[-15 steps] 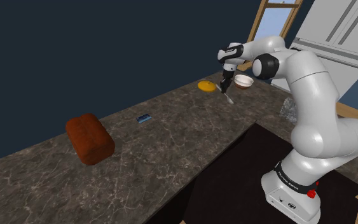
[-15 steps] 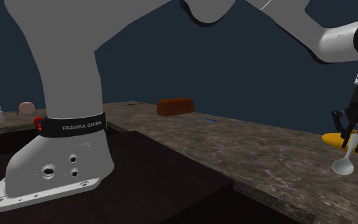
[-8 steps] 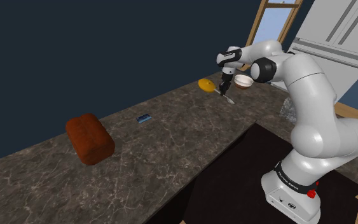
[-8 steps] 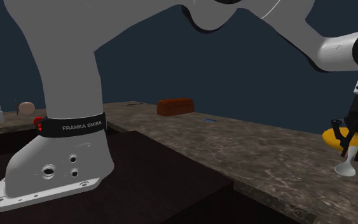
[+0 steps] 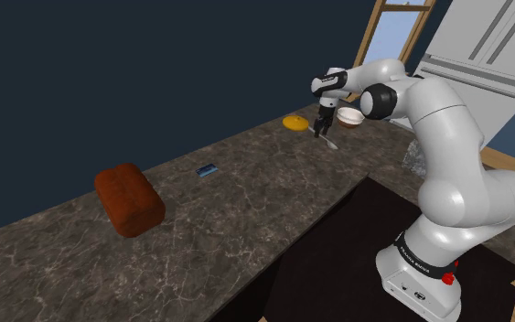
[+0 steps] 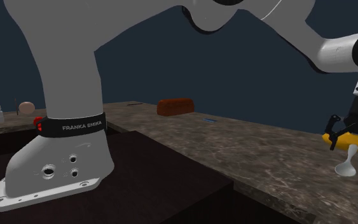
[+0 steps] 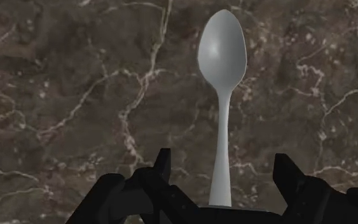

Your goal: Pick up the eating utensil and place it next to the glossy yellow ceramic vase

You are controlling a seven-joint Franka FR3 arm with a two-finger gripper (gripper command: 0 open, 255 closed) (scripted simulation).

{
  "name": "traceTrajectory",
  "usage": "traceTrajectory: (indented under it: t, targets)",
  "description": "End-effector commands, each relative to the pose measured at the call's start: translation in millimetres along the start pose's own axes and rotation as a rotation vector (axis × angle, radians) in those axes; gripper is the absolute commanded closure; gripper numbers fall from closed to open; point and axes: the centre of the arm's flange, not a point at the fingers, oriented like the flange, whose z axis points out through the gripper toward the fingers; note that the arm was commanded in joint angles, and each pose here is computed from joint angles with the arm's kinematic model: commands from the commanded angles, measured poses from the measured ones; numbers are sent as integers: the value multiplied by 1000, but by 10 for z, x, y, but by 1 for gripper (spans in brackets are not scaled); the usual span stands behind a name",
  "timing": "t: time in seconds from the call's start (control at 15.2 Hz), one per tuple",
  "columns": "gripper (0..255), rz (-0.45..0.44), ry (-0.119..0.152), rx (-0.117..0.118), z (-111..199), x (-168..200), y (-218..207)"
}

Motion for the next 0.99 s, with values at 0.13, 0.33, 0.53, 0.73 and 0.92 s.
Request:
traceTrajectory:
  t: [0.13, 0.33, 0.53, 0.73, 0.92]
  targets:
    - [0, 0, 0, 0, 5, -10, -9]
    - [0, 0, 0, 0, -391, -10, -8]
    - [0, 0, 0, 0, -495, -10, -8]
    - [0, 0, 0, 0, -495, -10, -8]
    - [0, 0, 0, 0, -495, -10, -8]
